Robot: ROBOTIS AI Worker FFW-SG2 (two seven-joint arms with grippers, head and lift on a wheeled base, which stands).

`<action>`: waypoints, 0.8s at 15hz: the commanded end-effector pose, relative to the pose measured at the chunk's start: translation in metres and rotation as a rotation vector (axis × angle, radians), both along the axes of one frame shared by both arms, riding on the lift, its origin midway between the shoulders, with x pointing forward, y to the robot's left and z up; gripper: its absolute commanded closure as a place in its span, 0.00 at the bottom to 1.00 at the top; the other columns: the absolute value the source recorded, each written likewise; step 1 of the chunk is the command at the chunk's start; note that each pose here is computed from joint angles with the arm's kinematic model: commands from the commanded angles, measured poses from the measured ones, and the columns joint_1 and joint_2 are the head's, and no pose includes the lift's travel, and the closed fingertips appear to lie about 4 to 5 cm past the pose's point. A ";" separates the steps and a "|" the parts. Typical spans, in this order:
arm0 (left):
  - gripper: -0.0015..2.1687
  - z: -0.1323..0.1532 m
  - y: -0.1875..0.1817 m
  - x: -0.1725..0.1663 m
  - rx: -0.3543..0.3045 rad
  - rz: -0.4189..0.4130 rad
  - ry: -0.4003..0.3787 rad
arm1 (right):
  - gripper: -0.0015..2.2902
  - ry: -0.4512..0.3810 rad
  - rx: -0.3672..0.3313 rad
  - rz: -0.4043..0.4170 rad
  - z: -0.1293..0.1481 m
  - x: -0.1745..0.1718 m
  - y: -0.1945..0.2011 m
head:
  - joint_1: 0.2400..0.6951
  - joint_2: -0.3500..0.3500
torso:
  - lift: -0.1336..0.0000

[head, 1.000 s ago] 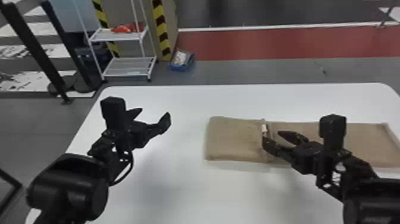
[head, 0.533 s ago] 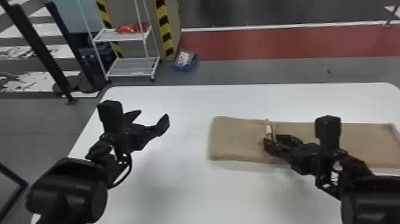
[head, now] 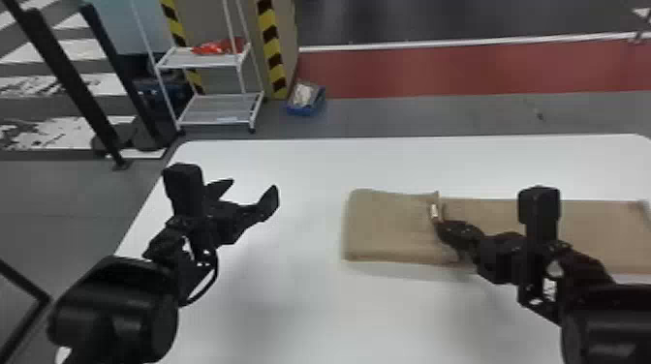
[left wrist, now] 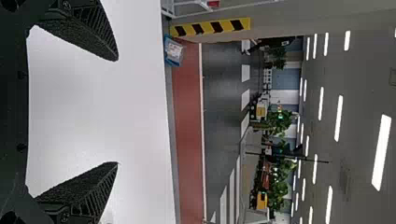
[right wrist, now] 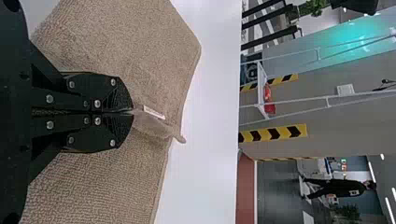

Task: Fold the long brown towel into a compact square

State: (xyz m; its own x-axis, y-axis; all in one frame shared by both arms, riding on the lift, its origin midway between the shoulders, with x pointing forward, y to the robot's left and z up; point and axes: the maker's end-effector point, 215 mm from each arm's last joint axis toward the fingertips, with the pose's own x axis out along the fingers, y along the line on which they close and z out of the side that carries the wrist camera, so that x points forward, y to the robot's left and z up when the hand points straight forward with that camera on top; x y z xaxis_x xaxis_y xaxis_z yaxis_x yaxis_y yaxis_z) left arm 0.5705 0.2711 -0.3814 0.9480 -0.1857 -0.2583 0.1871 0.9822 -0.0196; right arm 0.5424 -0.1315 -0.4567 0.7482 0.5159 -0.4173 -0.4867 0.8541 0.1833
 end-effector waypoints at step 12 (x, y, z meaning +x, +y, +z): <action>0.04 -0.006 -0.001 -0.004 0.012 -0.002 0.015 | 0.52 -0.137 0.288 -0.124 0.108 -0.004 -0.056 | 1.00 0.68 | 0.07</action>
